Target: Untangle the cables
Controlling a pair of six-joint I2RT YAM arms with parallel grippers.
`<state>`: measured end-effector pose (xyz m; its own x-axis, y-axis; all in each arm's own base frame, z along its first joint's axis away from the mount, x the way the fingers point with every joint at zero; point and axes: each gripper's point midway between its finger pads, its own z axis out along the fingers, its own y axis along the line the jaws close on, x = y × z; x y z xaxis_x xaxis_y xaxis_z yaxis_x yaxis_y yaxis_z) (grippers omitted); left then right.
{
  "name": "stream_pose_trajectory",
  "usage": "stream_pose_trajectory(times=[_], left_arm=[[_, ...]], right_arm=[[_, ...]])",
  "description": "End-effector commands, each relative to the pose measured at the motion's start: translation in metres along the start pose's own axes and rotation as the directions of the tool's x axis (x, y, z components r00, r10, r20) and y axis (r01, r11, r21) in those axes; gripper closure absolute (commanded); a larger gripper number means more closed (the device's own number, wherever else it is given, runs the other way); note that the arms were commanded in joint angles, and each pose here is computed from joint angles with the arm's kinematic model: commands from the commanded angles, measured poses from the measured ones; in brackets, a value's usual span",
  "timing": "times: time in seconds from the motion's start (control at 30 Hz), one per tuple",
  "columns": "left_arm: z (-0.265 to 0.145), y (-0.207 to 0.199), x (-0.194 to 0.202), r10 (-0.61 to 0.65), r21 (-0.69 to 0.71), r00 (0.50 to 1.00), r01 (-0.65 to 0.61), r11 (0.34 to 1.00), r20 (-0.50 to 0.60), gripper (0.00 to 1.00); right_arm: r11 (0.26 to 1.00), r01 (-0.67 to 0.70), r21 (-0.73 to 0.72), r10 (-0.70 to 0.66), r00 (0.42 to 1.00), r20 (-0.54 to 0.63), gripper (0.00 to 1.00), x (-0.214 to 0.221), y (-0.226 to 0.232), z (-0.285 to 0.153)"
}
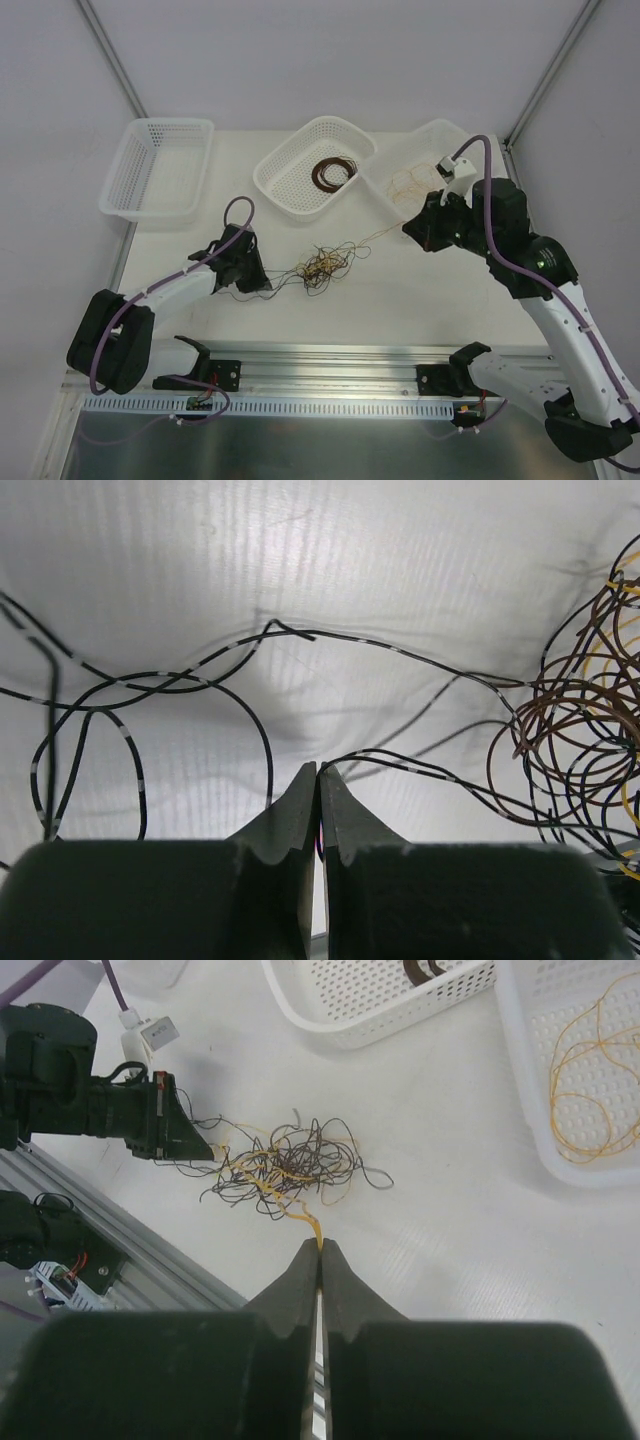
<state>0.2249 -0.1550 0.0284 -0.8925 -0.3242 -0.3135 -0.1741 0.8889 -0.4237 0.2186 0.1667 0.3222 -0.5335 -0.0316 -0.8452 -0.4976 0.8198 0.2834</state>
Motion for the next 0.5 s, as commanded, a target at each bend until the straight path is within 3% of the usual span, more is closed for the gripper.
stream_pose_trajectory(times=[0.0, 0.2, 0.33, 0.47], left_arm=[[-0.009, 0.020, -0.010, 0.011, -0.078, 0.999, -0.008, 0.997, 0.040, 1.00], [-0.029, 0.048, -0.029, -0.027, -0.142, 0.993, 0.044, 0.989, 0.119, 1.00], [-0.046, 0.060, -0.049, -0.048, -0.163, 0.983, 0.077, 0.984, 0.177, 1.00], [-0.064, 0.072, -0.073, -0.060, -0.189, 0.966, 0.110, 0.976, 0.253, 1.00]], right_arm=[[0.999, 0.029, -0.013, -0.028, 0.998, 0.061, 0.99, -0.019, 0.006, -0.023], [0.993, 0.086, 0.077, -0.102, 0.962, 0.252, 0.99, -0.067, 0.003, -0.079], [0.970, 0.042, 0.238, -0.131, 0.920, 0.370, 0.99, -0.090, -0.020, -0.111], [0.966, 0.008, 0.259, -0.126, 0.888, 0.443, 0.99, -0.095, -0.023, -0.126]])
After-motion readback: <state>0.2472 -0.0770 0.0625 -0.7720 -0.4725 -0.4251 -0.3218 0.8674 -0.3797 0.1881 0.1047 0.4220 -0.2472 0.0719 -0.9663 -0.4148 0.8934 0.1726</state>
